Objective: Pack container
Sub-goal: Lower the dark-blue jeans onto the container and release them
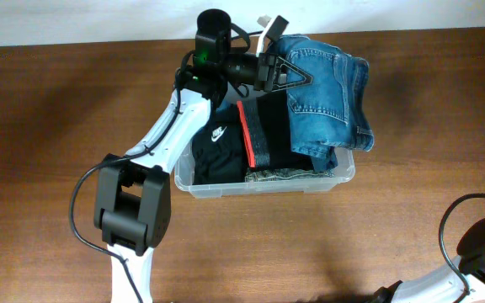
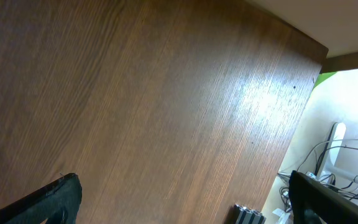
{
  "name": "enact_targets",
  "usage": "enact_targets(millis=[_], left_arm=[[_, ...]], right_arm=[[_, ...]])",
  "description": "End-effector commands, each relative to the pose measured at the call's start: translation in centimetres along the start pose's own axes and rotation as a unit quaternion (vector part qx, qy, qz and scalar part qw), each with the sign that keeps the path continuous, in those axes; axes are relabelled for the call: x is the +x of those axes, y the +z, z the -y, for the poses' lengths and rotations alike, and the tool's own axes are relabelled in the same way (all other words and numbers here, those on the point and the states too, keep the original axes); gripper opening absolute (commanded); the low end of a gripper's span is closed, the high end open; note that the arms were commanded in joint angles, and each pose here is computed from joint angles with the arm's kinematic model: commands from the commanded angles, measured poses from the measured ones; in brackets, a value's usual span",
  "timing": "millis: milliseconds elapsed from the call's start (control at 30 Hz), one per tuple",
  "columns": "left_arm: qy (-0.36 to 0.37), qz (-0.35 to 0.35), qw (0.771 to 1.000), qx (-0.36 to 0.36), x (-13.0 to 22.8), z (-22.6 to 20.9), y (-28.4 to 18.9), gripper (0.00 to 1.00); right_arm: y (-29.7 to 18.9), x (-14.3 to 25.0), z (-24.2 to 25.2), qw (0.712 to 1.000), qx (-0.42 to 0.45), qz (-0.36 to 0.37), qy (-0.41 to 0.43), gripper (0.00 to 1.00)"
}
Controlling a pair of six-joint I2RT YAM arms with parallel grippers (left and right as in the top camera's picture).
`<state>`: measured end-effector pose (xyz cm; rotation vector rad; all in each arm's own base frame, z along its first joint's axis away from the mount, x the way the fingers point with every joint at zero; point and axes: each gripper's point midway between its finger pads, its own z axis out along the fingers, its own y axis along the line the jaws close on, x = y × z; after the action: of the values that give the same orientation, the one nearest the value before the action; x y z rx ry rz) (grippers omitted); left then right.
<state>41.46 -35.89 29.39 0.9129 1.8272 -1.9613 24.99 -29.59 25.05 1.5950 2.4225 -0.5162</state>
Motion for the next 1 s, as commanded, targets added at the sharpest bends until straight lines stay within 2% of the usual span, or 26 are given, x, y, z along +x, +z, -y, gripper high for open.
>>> enact_targets(millis=[0,167,267,367,533,600,800,967], left_arm=[[0.021,0.012,1.0,-0.008,-1.5,1.4,-1.4,0.01],[-0.021,0.014,0.999,-0.03,-0.6,-0.3,-2.4,0.01],[-0.043,0.026,0.996,-0.078,0.1,-2.5,-2.6,0.01],[-0.072,0.035,0.984,-0.162,1.2,-5.5,-3.4,0.01],[-0.093,0.009,0.942,-0.321,4.3,-8.9,-6.2,0.01],[-0.093,0.002,0.932,-0.351,4.8,-8.7,-7.4,0.01],[-0.07,0.027,0.928,-0.365,2.9,-5.3,-9.7,0.01],[-0.044,0.015,0.908,-0.417,3.2,-3.9,-11.2,0.01]], right_arm=[[-0.1,-0.2,0.3,1.0,0.005,0.003,0.004,0.99],[-0.1,-0.2,0.3,1.0,0.005,0.003,0.004,0.99],[-0.1,-0.2,0.3,1.0,0.005,0.003,0.004,0.98],[-0.1,-0.1,0.3,1.0,0.005,0.003,0.004,0.99],[-0.1,-0.2,0.3,1.0,0.005,0.003,0.004,0.99],[-0.1,-0.1,0.3,1.0,0.005,0.003,0.004,0.99],[-0.1,-0.1,0.3,1.0,0.005,0.003,0.004,0.98],[-0.1,-0.2,0.3,1.0,0.005,0.003,0.004,0.98]])
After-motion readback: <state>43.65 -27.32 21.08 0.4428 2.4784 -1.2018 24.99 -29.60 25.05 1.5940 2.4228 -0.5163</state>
